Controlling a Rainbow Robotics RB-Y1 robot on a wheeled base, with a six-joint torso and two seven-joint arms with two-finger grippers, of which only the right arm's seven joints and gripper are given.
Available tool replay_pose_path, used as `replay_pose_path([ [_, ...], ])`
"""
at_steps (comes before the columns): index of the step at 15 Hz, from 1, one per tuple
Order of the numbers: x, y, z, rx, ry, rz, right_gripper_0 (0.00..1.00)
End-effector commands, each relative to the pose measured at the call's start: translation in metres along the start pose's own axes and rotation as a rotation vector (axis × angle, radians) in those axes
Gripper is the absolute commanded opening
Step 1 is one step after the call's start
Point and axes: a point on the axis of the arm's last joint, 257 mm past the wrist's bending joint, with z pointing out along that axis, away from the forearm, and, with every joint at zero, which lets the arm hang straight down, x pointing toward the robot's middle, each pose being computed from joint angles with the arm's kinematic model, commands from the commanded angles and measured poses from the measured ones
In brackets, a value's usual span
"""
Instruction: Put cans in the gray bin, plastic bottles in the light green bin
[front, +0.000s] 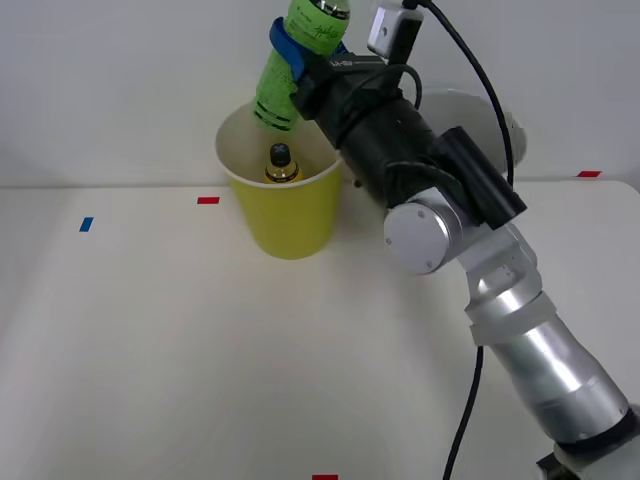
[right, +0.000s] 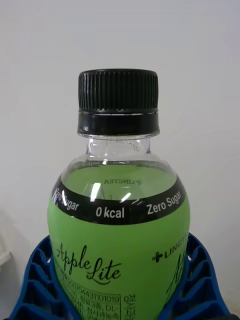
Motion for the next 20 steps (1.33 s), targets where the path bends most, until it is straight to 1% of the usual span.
replay_pose_path([
  [1, 0.008, 0.001, 0.018, 0.006, 0.015, -0.035, 0.0],
  [4, 0.011, 0.004, 0.02, 0.004, 0.021, -0.039, 0.0],
  [7, 0.017, 0.002, 0.029, -0.002, 0.108, -0.071, 0.0],
  [11, 0.013, 0.003, 0.034, -0.003, 0.119, -0.084, 0.0],
  [17, 0.016, 0.009, 0.035, -0.008, 0.119, -0.076, 0.0],
  [20, 0.022, 0.011, 0.036, -0.015, 0.147, -0.08, 0.0],
])
